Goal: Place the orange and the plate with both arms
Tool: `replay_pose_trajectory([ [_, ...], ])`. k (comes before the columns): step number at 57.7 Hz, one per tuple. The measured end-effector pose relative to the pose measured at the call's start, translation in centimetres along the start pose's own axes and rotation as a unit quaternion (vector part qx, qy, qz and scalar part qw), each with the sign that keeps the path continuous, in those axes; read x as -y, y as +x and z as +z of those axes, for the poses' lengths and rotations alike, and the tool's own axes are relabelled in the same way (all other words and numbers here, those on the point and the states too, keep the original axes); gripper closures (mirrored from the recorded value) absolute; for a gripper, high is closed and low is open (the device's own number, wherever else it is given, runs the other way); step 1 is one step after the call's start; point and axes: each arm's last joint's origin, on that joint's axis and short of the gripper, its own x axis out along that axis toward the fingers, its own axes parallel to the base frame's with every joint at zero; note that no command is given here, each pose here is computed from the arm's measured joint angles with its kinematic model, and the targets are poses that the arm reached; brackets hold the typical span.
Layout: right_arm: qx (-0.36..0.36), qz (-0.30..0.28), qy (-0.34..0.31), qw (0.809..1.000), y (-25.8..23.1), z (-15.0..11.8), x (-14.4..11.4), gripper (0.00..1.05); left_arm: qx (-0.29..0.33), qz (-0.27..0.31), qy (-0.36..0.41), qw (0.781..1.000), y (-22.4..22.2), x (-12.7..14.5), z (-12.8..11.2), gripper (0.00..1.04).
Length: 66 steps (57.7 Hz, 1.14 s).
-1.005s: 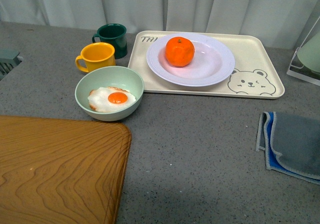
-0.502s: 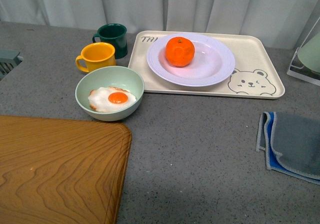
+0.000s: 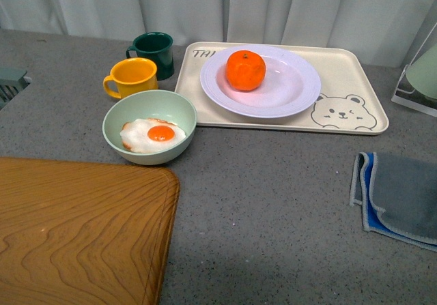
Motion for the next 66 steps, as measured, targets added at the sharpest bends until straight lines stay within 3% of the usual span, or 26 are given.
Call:
replay_pose_trajectory([
  [13,0.012,0.000,-0.001,1.000,-0.47,0.10,0.00,1.02,0.000,0.000,0.000,1.000,0.00,0.00,0.00,0.07],
  [43,0.012,0.000,0.000,1.000,-0.48,0.10,0.00,0.08,0.000,0.000,0.000,1.000,0.00,0.00,-0.01,0.07],
  [66,0.012,0.000,0.000,1.000,-0.48,0.10,0.00,0.09,0.000,0.000,0.000,1.000,0.00,0.00,-0.01,0.07],
])
